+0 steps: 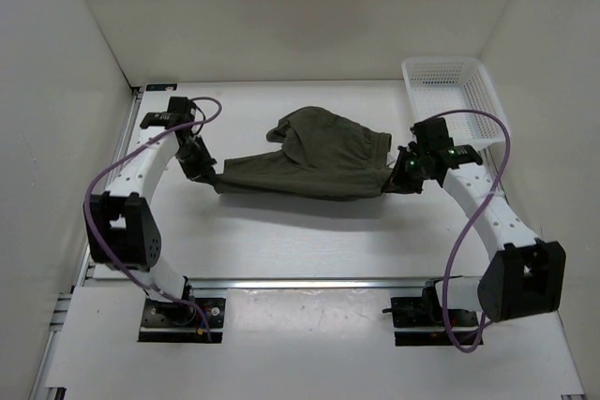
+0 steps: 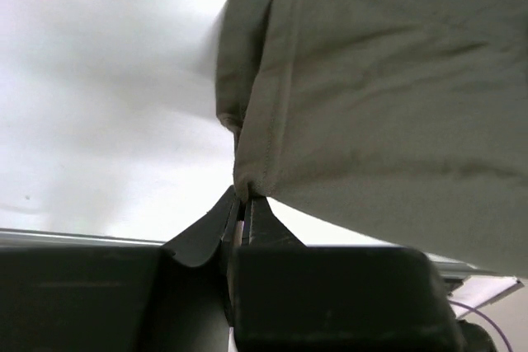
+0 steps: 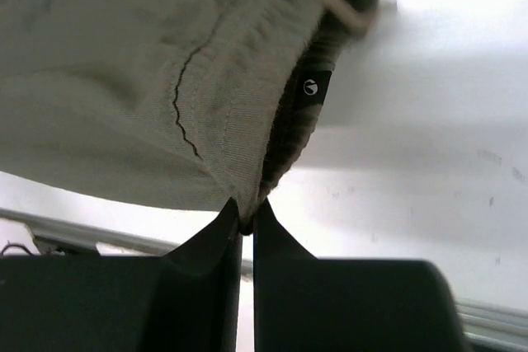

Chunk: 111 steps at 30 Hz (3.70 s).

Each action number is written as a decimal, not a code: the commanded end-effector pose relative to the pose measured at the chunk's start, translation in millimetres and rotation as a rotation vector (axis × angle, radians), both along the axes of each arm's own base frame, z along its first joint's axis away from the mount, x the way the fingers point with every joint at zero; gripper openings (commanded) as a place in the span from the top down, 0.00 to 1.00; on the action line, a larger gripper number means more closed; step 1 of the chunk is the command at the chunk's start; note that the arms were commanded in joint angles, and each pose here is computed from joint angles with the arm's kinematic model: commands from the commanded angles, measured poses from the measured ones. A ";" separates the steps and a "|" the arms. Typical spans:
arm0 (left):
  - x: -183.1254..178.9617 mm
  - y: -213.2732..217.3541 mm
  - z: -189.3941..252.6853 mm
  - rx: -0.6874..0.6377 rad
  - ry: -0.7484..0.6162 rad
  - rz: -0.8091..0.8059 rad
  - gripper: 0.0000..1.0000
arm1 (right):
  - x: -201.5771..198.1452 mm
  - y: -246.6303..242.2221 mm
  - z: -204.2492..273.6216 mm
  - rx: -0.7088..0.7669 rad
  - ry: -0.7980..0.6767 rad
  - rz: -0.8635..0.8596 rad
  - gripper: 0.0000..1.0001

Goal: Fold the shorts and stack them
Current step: Flatten the shorts out

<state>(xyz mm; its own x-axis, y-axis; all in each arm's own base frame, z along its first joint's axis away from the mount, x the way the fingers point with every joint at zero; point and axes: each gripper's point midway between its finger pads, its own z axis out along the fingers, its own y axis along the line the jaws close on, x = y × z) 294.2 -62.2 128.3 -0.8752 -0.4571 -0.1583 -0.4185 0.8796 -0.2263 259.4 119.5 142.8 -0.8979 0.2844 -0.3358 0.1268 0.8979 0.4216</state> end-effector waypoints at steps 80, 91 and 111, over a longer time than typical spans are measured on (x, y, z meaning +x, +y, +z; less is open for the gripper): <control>-11.6 -4.4 7.1 0.193 -0.071 0.005 0.90 | 5.8 -26.0 2.4 -0.119 -0.041 -0.030 1.00; 183.9 -2.8 206.5 0.121 -0.596 0.045 0.90 | 221.9 -0.6 194.2 -0.057 -0.459 -0.033 1.00; 2.5 -14.5 -15.1 0.097 -0.162 0.066 0.56 | 38.9 -21.1 23.7 -0.047 -0.123 -0.051 0.22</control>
<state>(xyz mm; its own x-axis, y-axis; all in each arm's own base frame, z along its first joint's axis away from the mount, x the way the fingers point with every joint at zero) 314.3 -84.7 170.5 -0.7788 -0.4506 -0.4364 -0.3444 0.8886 -0.3029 289.9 100.6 180.1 -0.8468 0.2914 -0.4450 0.1073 0.9130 0.3936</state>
